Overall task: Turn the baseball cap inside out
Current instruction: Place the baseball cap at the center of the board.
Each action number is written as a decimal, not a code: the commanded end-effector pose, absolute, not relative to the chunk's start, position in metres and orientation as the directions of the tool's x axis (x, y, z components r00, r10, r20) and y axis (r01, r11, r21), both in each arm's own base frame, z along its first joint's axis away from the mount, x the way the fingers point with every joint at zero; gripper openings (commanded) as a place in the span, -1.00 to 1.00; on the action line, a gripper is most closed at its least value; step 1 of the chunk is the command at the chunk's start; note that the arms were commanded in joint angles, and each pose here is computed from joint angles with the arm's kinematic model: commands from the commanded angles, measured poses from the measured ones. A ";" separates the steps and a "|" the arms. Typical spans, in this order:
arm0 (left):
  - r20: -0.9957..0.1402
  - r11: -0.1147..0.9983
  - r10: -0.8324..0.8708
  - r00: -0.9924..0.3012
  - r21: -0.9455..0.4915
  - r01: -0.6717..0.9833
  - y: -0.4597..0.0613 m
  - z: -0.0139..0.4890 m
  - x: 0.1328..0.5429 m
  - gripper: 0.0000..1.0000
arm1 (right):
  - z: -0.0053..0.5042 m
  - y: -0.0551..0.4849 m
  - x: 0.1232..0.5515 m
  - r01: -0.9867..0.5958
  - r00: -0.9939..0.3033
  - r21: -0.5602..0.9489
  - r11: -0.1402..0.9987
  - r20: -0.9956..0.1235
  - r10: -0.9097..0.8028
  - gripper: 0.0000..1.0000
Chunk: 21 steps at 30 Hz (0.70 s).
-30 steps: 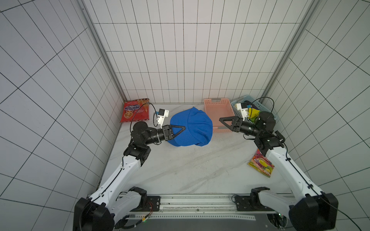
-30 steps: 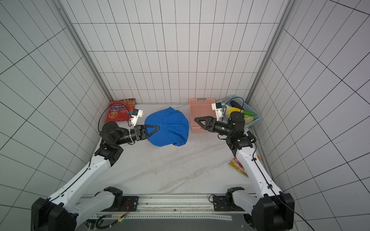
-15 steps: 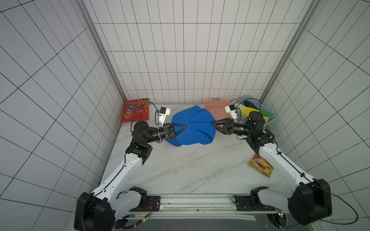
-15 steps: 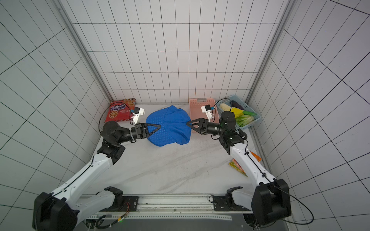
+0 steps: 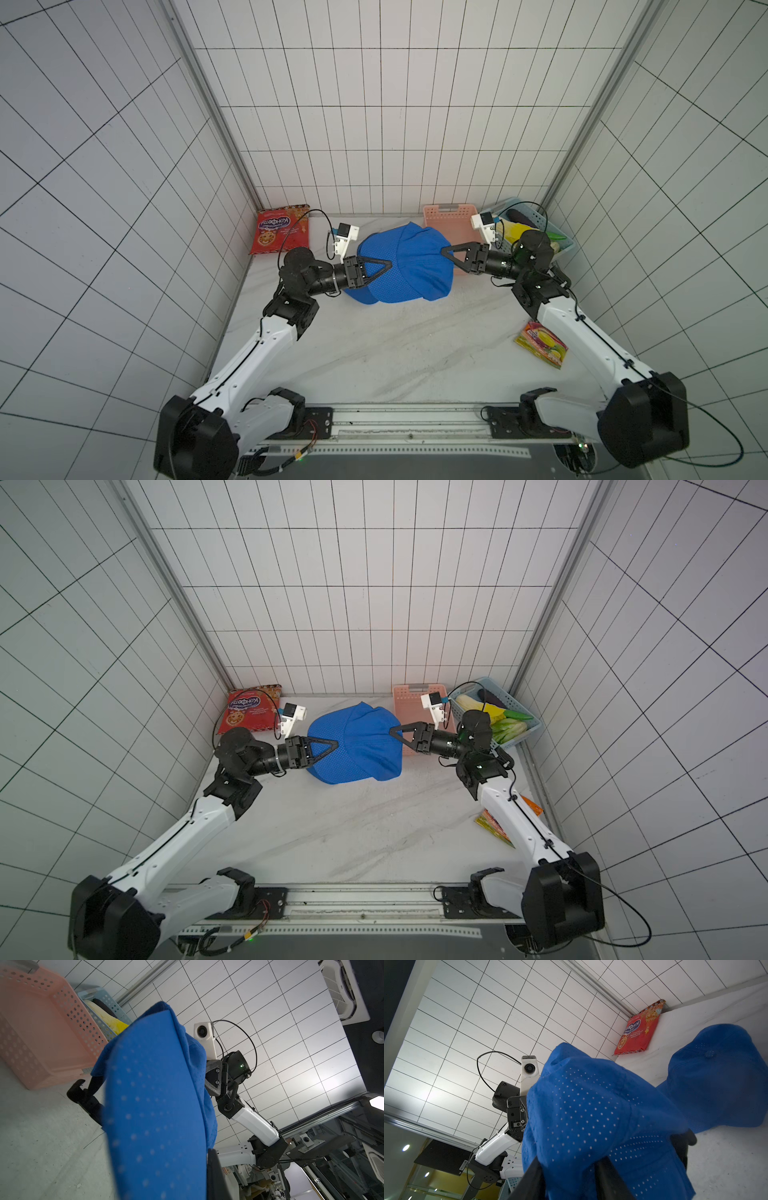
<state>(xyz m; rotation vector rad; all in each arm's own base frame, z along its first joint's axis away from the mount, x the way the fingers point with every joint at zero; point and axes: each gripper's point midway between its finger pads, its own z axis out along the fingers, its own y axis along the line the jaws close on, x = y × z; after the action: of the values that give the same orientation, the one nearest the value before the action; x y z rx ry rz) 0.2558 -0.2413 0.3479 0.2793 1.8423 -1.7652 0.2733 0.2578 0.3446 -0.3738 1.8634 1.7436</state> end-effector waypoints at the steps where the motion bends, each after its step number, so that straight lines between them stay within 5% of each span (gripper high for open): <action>1: -0.543 0.166 -0.241 -0.805 -0.840 0.517 -0.240 0.346 0.261 -1.00 | 0.365 0.251 0.272 -0.613 -0.755 0.782 0.116 -0.622 0.208 -0.35; 5: -0.480 0.195 -0.236 -0.845 -0.875 0.443 -0.241 0.327 0.267 -1.00 | 0.347 0.248 0.272 -0.616 -0.741 0.760 0.208 -0.649 0.175 -0.65; 13: -0.277 0.274 -0.195 -0.941 -0.937 0.219 -0.273 0.262 0.273 -0.73 | 0.271 0.220 0.281 -0.546 -0.717 0.495 0.676 -0.693 -0.071 -0.81; 21: -0.095 0.334 -0.055 -0.994 -0.940 0.072 -0.306 0.196 0.275 -0.59 | 0.233 0.198 0.271 -0.577 -0.660 0.191 0.794 -0.682 -0.315 -0.79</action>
<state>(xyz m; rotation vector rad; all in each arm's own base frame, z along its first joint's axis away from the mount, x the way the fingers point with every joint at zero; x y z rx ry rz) 0.2778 -0.2996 0.1969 -0.0414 2.4504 -1.7378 0.2807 0.2093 0.2470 -0.5015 2.2967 0.7555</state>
